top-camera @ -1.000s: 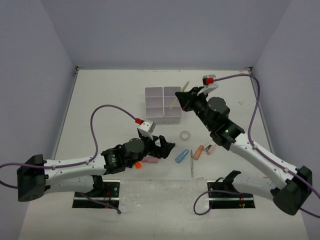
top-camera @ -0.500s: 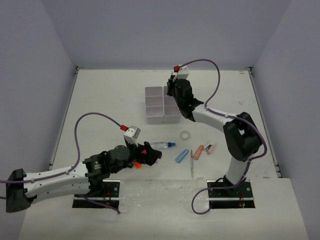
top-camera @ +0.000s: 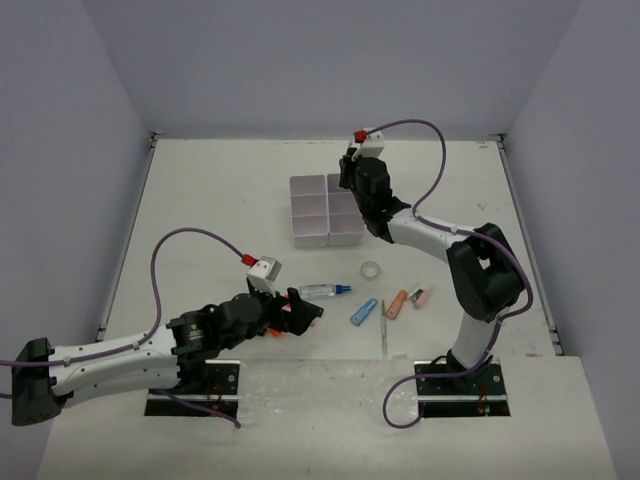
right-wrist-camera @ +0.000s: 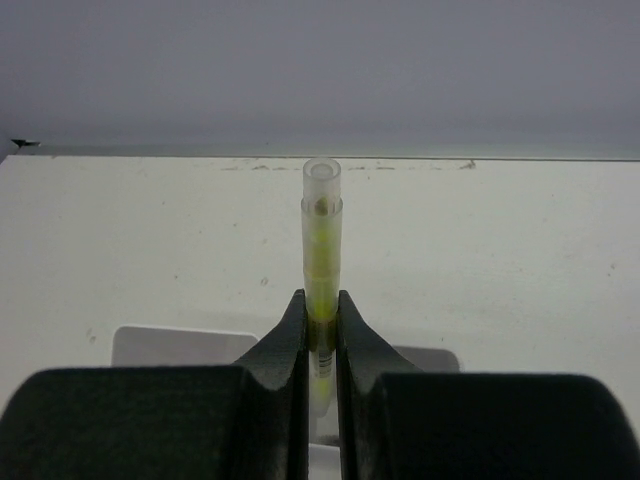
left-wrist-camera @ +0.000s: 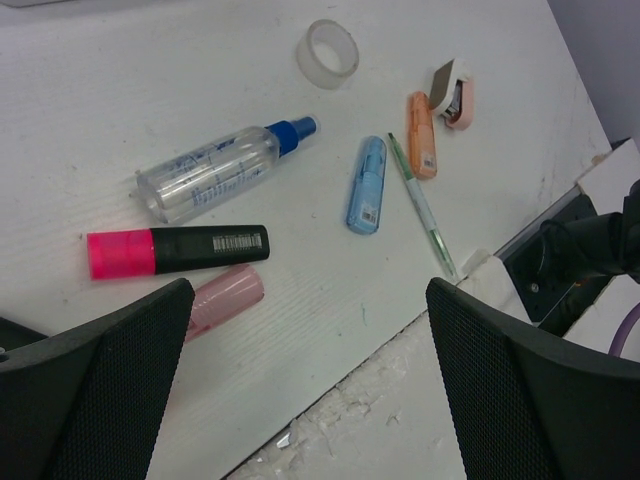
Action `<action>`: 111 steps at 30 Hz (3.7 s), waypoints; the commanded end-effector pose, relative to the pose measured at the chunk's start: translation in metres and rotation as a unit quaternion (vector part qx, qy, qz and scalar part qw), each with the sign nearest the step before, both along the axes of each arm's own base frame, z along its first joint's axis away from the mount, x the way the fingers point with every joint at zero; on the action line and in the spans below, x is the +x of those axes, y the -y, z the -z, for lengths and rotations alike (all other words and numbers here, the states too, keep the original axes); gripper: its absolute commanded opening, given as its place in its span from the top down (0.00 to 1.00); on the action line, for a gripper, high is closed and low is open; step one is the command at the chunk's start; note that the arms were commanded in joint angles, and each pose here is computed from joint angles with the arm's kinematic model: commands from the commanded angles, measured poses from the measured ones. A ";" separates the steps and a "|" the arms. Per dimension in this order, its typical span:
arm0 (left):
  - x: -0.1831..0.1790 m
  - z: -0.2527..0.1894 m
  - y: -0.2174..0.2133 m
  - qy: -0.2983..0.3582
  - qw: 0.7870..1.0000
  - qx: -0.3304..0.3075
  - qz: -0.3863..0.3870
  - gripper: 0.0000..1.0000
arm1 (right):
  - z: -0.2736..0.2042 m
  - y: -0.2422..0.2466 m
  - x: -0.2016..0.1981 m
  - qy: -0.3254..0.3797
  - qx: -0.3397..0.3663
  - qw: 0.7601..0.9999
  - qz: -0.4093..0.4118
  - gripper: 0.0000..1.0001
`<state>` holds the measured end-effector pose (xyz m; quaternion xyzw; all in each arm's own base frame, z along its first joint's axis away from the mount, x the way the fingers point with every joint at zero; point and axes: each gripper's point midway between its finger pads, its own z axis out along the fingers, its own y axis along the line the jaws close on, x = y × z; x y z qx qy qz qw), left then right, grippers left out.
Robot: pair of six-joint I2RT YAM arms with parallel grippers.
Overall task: Sort the stationery into containers
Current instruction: Place the pen in the storage box, then pick up the pen from the center of the board.
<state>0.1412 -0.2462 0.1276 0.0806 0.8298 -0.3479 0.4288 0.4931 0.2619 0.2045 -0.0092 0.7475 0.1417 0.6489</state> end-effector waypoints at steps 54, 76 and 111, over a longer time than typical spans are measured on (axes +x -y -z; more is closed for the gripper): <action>-0.010 0.046 0.165 -0.083 0.971 0.216 0.066 0.36 | -0.005 0.177 -0.287 -0.285 -0.003 0.957 0.057 0.59; -0.016 0.117 0.193 -0.150 0.951 0.271 -0.014 0.68 | -0.028 0.184 -0.295 -0.220 0.022 0.974 0.044 0.59; -0.017 -0.035 0.091 0.002 0.978 0.208 0.004 1.00 | -0.032 0.146 -0.293 -0.201 -0.009 0.976 -0.084 0.36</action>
